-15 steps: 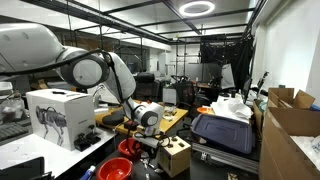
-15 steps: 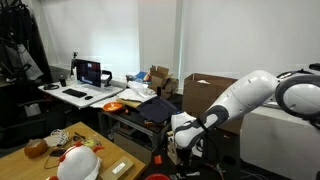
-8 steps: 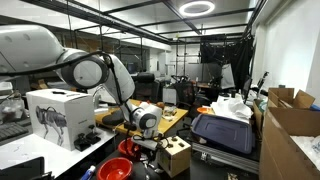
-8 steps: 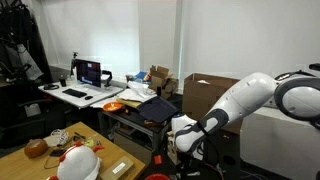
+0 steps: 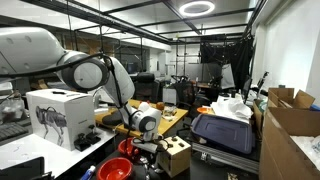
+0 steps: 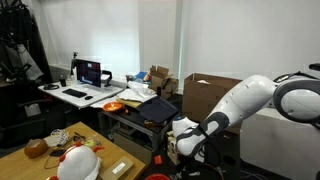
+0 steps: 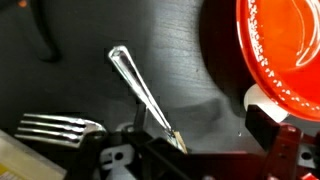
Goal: Move one fork towards you
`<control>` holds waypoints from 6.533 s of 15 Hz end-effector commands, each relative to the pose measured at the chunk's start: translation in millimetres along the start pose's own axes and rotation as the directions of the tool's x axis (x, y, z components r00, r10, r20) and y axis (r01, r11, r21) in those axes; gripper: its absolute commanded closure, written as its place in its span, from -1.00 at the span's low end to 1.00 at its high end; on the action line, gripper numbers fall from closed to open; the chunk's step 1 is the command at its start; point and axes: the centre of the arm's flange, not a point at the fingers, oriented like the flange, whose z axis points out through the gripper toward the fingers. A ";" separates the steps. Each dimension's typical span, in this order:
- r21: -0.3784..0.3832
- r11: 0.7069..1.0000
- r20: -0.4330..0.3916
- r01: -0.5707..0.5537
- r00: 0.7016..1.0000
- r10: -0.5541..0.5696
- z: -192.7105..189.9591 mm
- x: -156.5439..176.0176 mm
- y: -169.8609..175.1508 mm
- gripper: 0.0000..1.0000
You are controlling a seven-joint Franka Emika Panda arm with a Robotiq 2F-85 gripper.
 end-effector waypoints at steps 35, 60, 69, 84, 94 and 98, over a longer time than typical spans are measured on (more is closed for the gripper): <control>-0.033 0.988 -0.067 -0.150 0.987 0.147 3.0 2.4 33.4 -1.00; -0.021 0.985 -0.058 -0.173 0.983 0.172 -14.6 -1.0 -0.1 -1.00; 0.037 0.996 -0.031 -0.085 0.996 0.086 -13.6 -18.9 -2.6 -1.00; 0.006 0.999 -0.020 -0.054 0.998 0.054 -3.9 -28.2 19.1 -1.00; -0.044 0.999 -0.027 -0.005 1.000 0.004 20.0 -24.7 28.7 -1.00; -0.053 0.999 -0.040 -0.011 0.999 0.009 27.6 -23.9 33.6 -0.50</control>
